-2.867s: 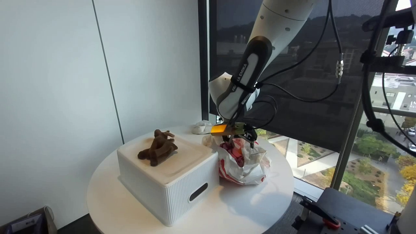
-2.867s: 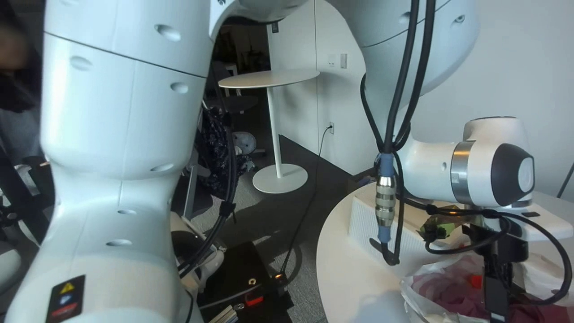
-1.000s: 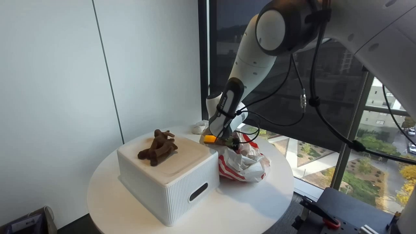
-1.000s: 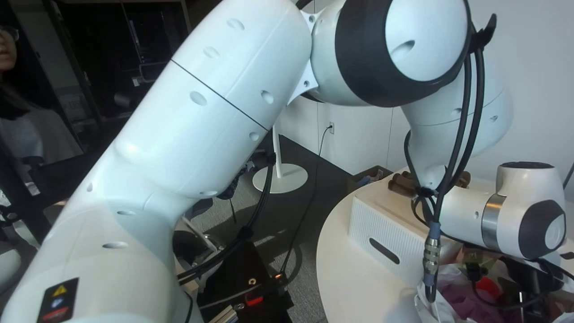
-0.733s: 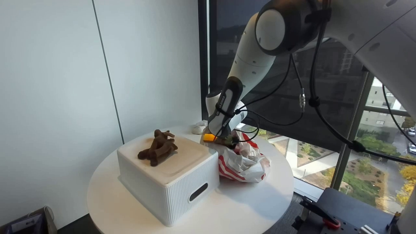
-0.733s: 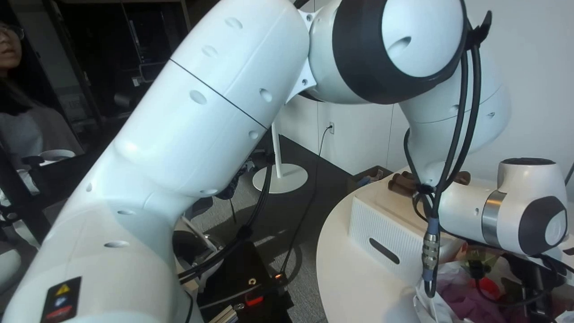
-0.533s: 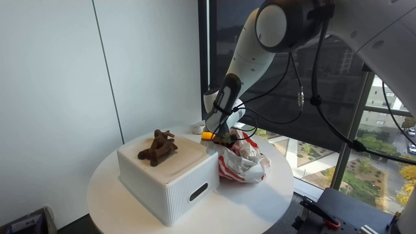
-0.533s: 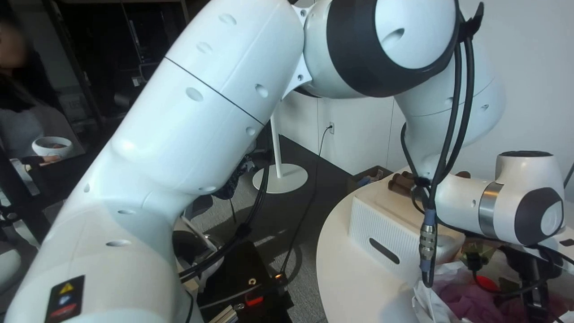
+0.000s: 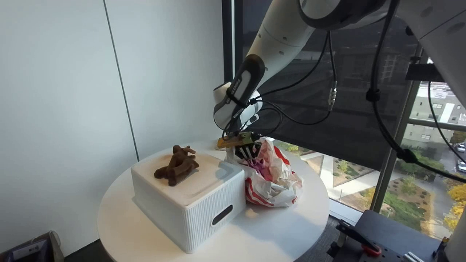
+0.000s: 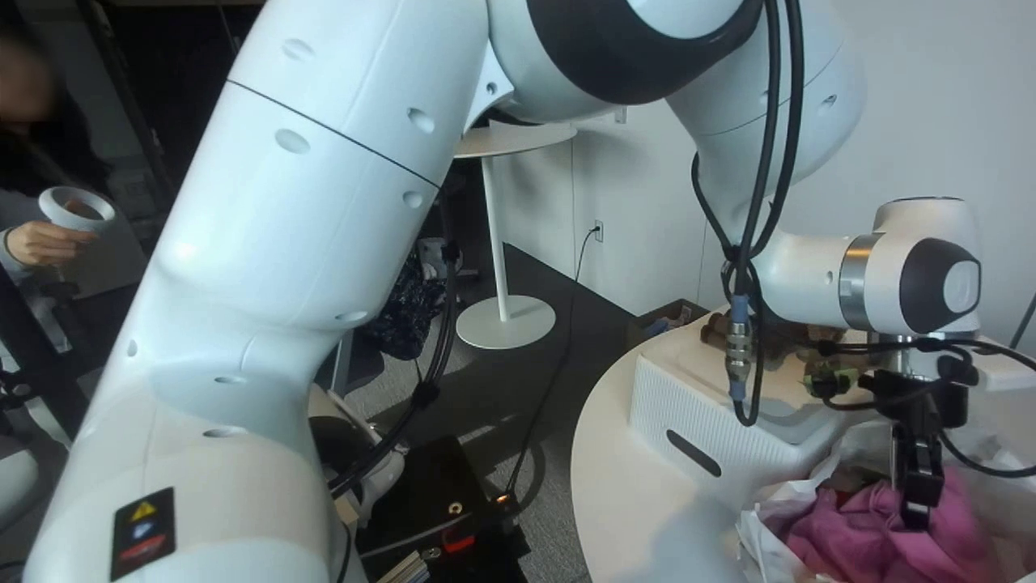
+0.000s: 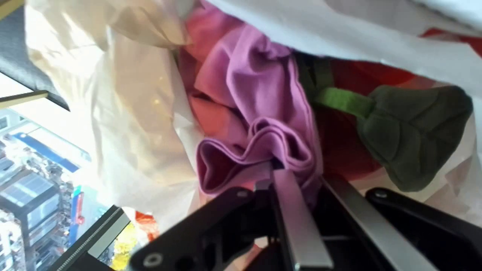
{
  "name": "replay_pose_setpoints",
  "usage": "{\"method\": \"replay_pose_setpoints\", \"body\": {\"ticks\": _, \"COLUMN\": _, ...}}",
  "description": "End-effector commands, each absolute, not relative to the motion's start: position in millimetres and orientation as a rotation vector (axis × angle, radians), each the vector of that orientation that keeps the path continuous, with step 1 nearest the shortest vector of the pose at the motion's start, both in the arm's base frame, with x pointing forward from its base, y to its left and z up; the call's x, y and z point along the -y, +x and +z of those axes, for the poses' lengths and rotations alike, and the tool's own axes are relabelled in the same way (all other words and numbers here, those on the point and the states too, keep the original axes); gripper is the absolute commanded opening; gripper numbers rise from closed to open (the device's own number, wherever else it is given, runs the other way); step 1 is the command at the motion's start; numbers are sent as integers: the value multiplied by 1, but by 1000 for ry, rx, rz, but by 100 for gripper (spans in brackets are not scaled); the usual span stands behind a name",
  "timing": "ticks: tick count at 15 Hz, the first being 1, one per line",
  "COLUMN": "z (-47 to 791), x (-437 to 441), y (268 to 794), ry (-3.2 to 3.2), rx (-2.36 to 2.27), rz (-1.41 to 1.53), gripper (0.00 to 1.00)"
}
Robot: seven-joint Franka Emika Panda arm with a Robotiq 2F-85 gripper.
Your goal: Put the items in the plastic bag on the white basket
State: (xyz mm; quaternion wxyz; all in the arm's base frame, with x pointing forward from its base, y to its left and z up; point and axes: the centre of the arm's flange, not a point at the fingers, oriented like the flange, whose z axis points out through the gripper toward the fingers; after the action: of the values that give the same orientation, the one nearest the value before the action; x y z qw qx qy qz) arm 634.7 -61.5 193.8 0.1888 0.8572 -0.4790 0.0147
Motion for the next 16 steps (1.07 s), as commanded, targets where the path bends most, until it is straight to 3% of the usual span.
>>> {"method": "replay_pose_setpoints", "body": {"ticks": 1, "z": 247, "x": 35, "y": 620, "ry": 2403, "rx": 1229, "rz": -218, "gripper": 11}}
{"method": "replay_pose_setpoints", "body": {"ticks": 6, "z": 307, "x": 10, "y": 602, "ry": 2381, "rx": 1053, "rz": -452, "gripper": 11}}
{"method": "replay_pose_setpoints", "body": {"ticks": 16, "z": 429, "x": -61, "y": 614, "ry": 2476, "rx": 898, "rz": 222, "gripper": 11}}
